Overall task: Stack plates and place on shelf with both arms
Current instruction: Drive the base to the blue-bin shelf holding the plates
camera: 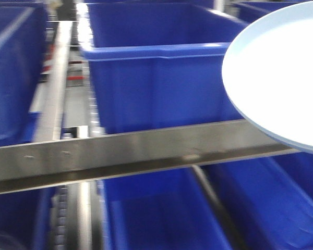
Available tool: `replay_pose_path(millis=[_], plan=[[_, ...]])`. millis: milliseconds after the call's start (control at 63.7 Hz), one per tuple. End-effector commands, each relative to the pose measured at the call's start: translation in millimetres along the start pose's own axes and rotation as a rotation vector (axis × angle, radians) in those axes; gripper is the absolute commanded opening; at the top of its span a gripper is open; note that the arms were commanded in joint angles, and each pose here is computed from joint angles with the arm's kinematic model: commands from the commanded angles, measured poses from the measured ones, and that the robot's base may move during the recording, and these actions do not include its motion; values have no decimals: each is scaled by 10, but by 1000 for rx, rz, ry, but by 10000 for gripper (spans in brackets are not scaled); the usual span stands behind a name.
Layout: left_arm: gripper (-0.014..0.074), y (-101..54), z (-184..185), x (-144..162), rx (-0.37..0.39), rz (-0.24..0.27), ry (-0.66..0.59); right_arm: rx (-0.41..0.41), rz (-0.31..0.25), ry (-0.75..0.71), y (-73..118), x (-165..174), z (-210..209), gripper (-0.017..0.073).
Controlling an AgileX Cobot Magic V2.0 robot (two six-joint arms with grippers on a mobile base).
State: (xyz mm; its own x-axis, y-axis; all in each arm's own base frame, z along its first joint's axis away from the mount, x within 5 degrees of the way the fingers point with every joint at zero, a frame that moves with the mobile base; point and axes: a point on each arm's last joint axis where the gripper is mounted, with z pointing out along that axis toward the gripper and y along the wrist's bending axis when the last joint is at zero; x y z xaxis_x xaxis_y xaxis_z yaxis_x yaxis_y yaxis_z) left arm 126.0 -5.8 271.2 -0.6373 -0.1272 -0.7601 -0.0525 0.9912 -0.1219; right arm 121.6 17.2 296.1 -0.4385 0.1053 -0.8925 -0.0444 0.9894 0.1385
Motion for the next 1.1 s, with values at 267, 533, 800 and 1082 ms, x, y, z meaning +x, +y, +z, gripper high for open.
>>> replay_pose_path(millis=[267, 533, 800, 1082], plan=[[83, -31, -53, -139, 22, -8, -98, -32, -7, -118, 38, -173, -47, 57], [83, -31, -53, -139, 22, -8, -98, -32, -7, -118, 38, -173, -47, 57], [83, -31, -53, -139, 22, -8, -98, -32, -7, -118, 38, -173, -47, 57], [82, -31, -53, -139, 22, -8, -98, -32, -7, -118, 38, -173, -47, 57]])
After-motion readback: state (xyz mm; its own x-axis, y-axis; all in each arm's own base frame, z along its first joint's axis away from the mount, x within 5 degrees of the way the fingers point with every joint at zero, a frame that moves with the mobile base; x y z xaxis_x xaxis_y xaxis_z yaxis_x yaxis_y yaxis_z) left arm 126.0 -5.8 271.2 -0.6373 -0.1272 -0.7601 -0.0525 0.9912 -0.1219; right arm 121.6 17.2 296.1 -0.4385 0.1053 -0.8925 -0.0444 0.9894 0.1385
